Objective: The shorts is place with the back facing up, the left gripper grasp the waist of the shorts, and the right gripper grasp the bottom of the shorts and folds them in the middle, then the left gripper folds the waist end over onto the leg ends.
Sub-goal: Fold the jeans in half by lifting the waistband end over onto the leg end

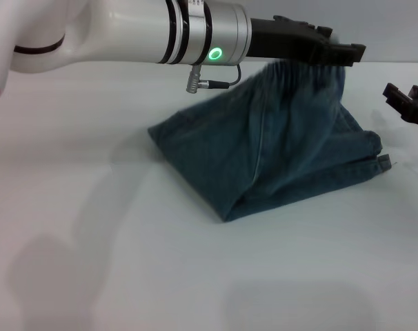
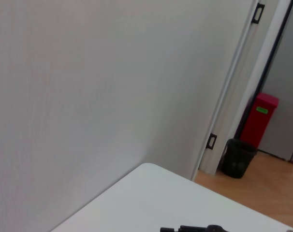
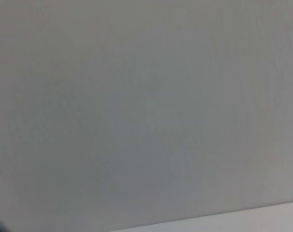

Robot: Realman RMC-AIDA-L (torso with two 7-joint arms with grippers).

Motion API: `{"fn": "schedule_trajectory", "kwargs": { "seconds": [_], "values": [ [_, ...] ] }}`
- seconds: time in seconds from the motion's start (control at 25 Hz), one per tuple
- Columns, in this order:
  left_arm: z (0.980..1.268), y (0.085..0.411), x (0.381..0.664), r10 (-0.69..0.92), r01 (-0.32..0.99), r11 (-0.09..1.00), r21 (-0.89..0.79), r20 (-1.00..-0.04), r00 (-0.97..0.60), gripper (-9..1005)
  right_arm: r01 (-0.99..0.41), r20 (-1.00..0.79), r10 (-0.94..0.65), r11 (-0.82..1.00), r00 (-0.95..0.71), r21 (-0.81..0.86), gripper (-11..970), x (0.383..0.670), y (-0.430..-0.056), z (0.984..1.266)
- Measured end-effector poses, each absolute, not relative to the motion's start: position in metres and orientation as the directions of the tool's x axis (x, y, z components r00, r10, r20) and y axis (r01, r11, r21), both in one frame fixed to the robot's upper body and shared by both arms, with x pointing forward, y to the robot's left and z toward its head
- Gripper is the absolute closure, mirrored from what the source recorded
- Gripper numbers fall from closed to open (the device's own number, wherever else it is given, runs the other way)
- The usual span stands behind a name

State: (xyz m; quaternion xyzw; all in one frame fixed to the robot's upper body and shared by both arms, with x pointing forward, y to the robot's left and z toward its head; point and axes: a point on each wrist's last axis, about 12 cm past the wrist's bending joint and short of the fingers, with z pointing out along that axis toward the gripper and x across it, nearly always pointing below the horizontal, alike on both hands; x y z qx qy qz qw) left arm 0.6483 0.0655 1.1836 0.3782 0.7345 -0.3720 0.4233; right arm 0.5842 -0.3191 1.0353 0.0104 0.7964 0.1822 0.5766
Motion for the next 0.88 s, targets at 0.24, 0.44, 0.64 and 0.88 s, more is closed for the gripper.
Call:
{"fn": "schedule_trajectory", "kwargs": {
  "seconds": [0.24, 0.44, 0.64, 0.88],
  "values": [
    [1.181, 0.066, 0.648, 0.267, 0.879, 0.432, -0.203, -0.902, -0.34, 275, -0.199, -0.916, 0.224, 0.933, -0.334, 0.301, 392, 0.586, -0.318, 1.036],
    [1.18, 0.072, 0.649, 0.258, 0.871, 0.449, -0.202, -0.903, -0.343, 178, -0.211, -0.917, 0.22, 0.931, -0.332, 0.299, 392, 0.587, -0.315, 1.038],
    [1.176, 0.084, 0.652, 0.189, 0.835, 0.501, -0.228, -0.913, -0.362, 154, -0.237, -0.922, 0.212, 0.925, -0.324, 0.296, 391, 0.589, -0.31, 1.04],
    [1.169, 0.113, 0.649, -0.001, 0.787, 0.544, -0.291, -0.938, -0.347, 154, -0.413, -0.962, 0.135, 0.883, -0.236, 0.225, 391, 0.587, -0.29, 1.051]
  ]
}}
